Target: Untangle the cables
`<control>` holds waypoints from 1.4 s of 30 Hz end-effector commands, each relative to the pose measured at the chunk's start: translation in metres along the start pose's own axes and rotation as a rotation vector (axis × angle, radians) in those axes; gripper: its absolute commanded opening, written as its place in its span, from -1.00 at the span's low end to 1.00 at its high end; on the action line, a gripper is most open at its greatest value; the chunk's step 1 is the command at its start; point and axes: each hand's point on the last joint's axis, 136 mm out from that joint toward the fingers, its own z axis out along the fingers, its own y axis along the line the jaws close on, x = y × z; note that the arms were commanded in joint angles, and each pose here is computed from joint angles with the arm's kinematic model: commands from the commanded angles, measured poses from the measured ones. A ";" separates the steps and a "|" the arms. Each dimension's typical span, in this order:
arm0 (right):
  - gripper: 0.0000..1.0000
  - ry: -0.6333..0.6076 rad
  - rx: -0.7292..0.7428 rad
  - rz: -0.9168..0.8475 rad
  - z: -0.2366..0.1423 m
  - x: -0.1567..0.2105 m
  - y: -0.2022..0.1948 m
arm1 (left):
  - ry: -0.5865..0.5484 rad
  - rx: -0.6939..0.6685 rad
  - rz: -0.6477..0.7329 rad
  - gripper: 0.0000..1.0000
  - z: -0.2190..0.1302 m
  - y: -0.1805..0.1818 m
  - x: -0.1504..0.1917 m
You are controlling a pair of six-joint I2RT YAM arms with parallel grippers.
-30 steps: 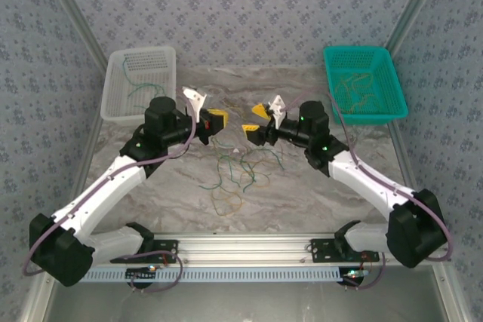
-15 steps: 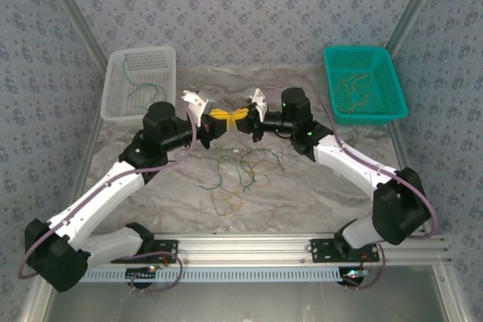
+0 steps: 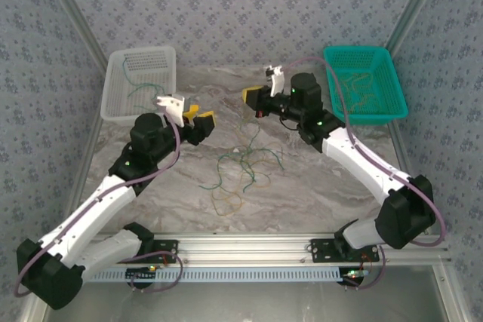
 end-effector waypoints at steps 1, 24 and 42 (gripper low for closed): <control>-1.00 -0.117 0.090 0.103 -0.021 -0.041 0.005 | 0.050 0.093 -0.018 0.17 -0.001 -0.022 -0.005; -1.00 -0.277 0.261 0.080 -0.043 -0.022 0.005 | 0.395 0.387 -0.062 0.36 0.092 -0.073 0.062; -1.00 -0.294 0.273 0.079 -0.051 -0.018 0.001 | 0.461 0.379 -0.048 -0.32 0.109 -0.072 0.089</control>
